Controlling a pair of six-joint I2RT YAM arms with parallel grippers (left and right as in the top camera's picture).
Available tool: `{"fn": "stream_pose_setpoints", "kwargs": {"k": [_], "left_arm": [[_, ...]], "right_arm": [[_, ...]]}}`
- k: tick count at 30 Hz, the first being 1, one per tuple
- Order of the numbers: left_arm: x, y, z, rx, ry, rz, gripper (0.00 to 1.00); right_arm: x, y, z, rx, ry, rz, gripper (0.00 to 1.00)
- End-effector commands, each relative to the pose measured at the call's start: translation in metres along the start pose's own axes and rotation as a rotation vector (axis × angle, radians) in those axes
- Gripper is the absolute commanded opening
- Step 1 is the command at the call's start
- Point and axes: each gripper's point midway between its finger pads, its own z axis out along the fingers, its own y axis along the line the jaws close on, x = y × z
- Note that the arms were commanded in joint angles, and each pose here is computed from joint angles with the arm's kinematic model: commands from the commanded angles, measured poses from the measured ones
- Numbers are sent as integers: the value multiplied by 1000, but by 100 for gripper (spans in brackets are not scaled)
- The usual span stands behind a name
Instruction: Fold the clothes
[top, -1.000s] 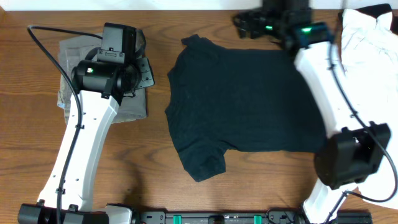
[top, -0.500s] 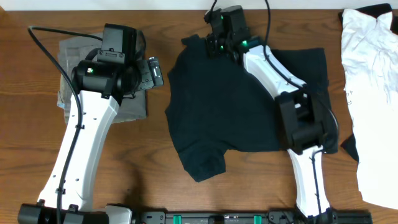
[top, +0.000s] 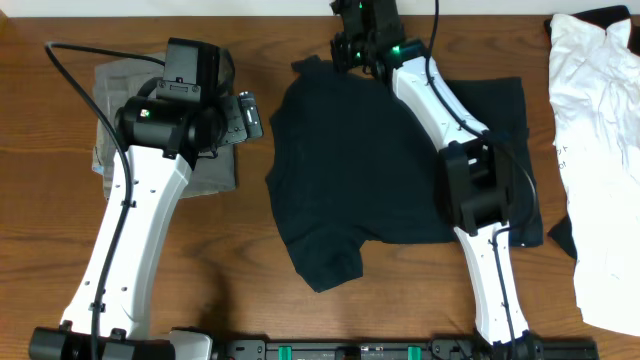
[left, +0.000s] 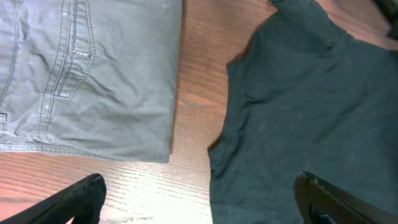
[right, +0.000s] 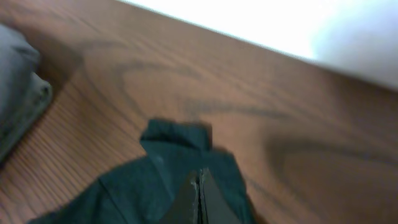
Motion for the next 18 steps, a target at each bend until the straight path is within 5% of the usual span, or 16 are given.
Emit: {"fn": "stream_pose_setpoints", "kwargs": {"k": [1, 18], "left_arm": [[1, 3, 3, -17, 7, -2, 98], [1, 3, 3, -17, 7, -2, 98]], "right_arm": [[16, -4, 14, -14, 31, 33, 1], [69, -12, 43, -19, 146, 108, 1]]}}
